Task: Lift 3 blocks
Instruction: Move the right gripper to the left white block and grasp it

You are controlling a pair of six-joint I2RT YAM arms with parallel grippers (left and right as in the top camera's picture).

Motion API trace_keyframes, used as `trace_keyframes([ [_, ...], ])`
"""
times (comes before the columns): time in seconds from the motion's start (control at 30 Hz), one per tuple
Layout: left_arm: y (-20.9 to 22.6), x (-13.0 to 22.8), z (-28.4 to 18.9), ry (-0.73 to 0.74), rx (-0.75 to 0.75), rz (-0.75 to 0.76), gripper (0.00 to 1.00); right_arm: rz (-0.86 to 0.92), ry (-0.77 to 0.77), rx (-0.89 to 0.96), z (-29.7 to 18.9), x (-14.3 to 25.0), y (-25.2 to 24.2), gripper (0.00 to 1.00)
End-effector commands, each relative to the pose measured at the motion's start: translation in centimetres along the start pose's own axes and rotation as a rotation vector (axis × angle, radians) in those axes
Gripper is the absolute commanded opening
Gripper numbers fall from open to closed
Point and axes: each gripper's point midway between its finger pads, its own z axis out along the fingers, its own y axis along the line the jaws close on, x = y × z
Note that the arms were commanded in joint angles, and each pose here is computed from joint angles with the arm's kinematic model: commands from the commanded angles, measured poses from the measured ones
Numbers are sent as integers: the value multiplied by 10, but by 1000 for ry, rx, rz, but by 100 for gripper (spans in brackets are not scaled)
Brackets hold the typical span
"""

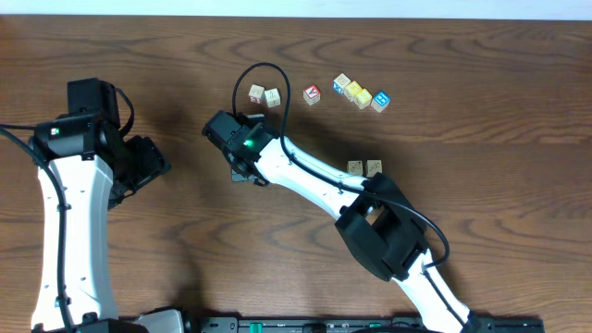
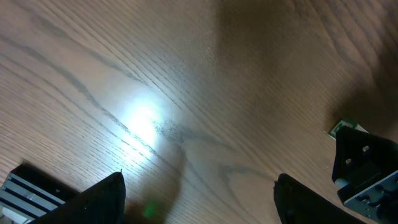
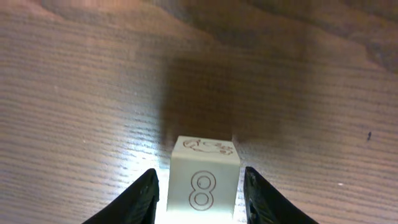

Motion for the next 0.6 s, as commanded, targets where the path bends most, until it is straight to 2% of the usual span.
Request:
trace_keyframes([
  [0.0,1,-3,-5,-16,0,-13,77,3,-27,25,3,-3,-2,42],
  [0.37,1,-3,-5,-16,0,-13,77,12,-34,32,6,-3,-4,42],
  [0.57,1,-3,-5,-16,0,-13,77,12,-35,31,6,-3,-4,39],
])
